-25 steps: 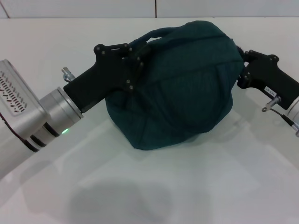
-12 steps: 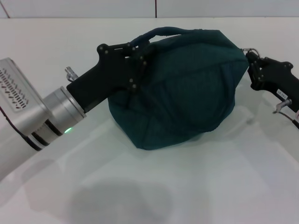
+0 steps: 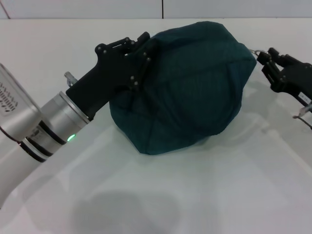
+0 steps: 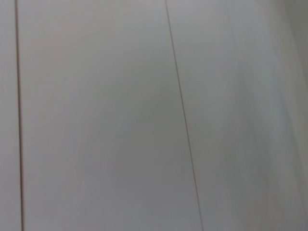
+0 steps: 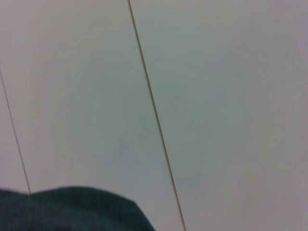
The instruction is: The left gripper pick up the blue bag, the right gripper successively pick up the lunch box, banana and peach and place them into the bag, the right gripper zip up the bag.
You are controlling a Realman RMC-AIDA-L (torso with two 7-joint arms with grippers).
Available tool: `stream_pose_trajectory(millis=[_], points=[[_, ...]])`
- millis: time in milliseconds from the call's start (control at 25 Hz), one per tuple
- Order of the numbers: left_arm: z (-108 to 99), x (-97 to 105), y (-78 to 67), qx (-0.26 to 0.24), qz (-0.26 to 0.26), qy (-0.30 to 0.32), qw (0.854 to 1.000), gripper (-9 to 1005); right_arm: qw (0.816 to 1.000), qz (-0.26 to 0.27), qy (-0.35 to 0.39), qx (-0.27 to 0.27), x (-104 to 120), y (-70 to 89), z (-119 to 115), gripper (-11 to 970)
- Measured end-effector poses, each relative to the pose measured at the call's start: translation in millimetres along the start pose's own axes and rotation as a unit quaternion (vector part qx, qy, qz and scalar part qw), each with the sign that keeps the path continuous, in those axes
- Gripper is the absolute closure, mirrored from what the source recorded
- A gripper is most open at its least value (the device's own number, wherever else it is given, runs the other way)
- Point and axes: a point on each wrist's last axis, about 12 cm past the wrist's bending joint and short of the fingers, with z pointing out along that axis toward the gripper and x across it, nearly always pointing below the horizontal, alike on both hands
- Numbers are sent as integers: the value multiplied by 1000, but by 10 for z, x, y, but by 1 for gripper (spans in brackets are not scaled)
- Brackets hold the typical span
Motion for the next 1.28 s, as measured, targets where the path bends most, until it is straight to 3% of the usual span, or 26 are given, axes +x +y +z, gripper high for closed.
stream_pose_trajectory(millis=[80, 360, 600, 800, 880, 1080, 1280], points=[[-5, -11, -15, -1, -20, -7, 1000, 946, 1000, 9, 0, -5, -9, -26, -61, 775], [-80, -118, 8, 13, -92, -45, 995, 685, 998, 33, -38, -35, -101, -58, -363, 606], [-102, -110, -1, 16, -94, -43, 995, 507, 996, 63, 17, -57, -97, -152, -390, 475], [-103, -102, 0, 18, -94, -39, 995, 447, 994, 56, 59, -70, -34, -139, -332, 347], [-119, -103, 6, 16, -94, -39, 995, 436, 995, 52, 44, -75, -56, -129, -367, 353], [-145, -102, -1, 14, -94, -40, 995, 438, 990, 24, -59, -125, -192, 47, -578, 352], [-162, -85, -19, 16, -93, -35, 995, 436, 973, -6, -73, -220, -234, 271, -528, 353]])
